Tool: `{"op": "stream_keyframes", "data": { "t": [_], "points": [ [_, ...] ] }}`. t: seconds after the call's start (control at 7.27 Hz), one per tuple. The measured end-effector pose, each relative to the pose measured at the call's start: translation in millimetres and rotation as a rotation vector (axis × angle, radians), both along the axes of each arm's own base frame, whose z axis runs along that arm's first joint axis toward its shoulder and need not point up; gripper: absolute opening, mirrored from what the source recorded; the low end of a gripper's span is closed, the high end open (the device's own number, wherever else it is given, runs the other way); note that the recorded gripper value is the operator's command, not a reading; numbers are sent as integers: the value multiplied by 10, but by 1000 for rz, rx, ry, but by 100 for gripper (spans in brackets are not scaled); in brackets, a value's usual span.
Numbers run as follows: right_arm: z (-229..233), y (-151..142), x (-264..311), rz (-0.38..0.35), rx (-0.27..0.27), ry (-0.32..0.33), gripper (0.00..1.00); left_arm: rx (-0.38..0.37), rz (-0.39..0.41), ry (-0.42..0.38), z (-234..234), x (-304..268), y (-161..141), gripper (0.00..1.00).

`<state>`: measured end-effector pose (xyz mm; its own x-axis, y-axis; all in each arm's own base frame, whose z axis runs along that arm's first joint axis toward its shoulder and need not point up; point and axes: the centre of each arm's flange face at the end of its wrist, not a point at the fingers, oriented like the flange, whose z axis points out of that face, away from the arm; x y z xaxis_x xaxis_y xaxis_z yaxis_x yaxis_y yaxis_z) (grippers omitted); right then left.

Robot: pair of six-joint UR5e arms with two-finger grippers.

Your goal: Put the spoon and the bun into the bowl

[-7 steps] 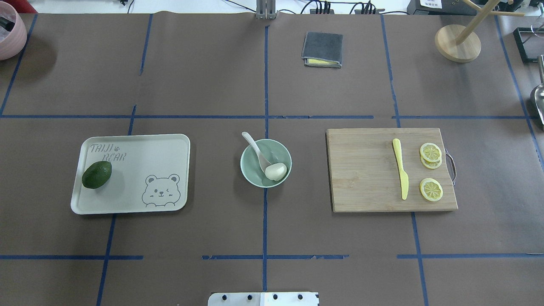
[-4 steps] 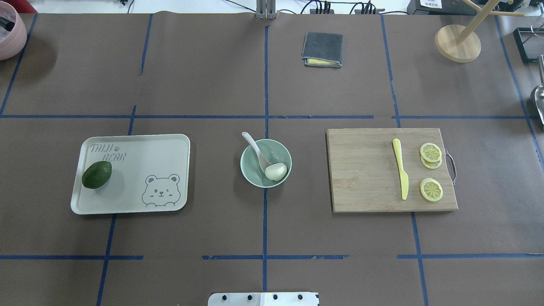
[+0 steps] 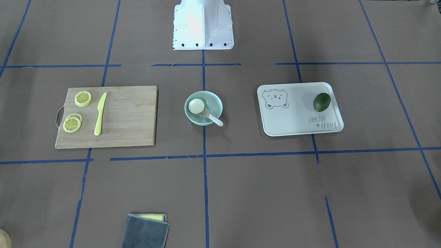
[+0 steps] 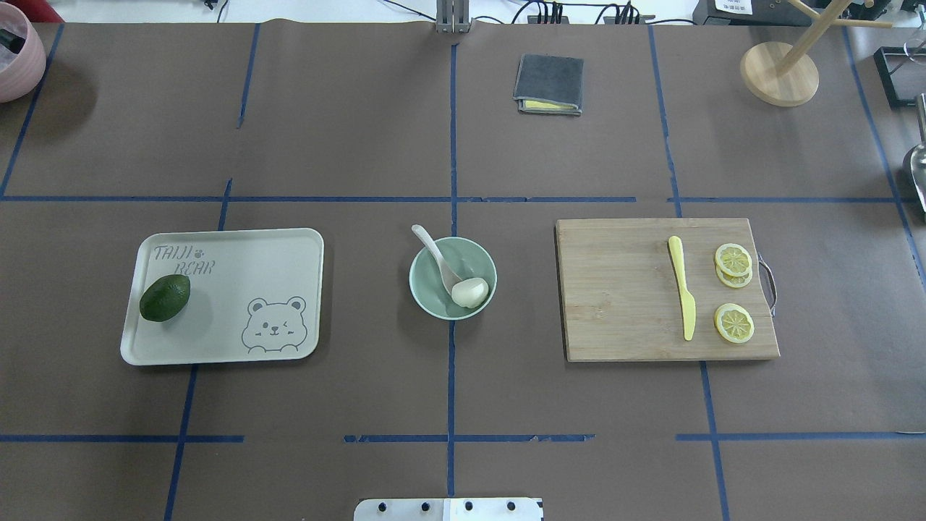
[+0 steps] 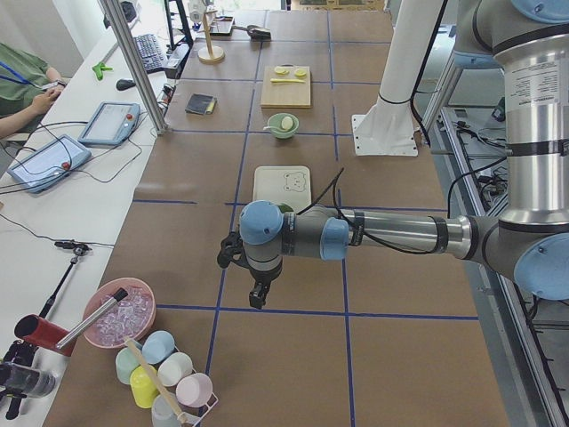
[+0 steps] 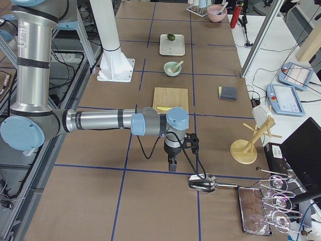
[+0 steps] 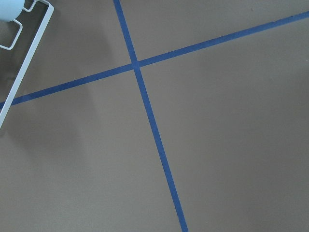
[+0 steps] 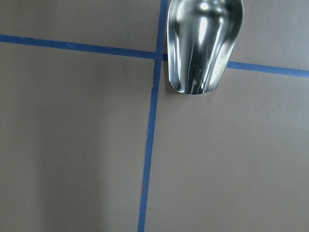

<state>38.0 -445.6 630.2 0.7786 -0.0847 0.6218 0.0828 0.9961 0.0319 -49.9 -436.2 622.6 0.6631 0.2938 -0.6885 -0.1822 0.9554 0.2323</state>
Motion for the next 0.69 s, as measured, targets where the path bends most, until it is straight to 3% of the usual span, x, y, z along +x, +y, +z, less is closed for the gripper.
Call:
{"op": "stream_keyframes", "data": {
  "t": [0.69],
  "points": [
    [-3, -3, -1, 0, 2, 0, 100, 14, -1, 0, -69, -5, -8, 100]
  ]
}}
